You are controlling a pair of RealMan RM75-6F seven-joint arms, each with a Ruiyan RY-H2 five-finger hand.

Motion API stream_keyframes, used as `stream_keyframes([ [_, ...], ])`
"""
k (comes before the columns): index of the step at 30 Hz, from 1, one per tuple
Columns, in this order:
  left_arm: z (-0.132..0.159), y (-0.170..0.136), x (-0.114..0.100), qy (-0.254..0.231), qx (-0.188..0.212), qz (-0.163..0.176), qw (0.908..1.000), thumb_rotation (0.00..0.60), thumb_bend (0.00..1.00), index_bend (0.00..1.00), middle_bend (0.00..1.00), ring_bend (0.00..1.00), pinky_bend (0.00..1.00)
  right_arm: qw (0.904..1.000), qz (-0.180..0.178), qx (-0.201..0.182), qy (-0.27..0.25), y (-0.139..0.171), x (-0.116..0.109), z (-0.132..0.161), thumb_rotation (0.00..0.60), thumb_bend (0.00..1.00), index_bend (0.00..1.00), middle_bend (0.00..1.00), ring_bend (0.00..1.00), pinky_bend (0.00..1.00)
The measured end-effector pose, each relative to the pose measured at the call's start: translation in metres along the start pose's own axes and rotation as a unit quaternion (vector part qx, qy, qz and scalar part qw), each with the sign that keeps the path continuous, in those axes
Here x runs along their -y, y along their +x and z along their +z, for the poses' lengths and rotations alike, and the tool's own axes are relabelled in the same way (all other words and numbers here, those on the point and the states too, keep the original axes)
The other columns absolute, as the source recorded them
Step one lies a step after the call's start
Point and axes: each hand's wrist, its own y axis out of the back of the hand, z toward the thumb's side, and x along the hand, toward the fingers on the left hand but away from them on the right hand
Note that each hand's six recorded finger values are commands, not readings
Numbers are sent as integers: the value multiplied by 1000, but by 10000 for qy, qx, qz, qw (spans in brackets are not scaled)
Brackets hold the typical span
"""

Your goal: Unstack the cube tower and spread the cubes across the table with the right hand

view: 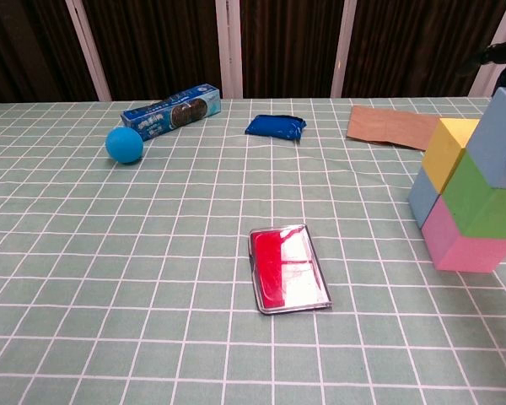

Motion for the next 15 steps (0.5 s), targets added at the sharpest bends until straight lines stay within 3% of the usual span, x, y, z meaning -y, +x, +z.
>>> stream_keyframes([
  [7, 0, 0, 0, -43, 3, -28, 10000, 600, 322, 98, 0, 0, 9, 9998, -124, -138, -4, -4, -2, 4, 600, 262, 46, 428, 500, 0],
  [15, 0, 1, 2, -36, -5, -58, 10000, 600, 322, 98, 0, 0, 9, 9965, -744, -275, -272, -8, -31, 19, 600, 262, 46, 428, 500, 0],
])
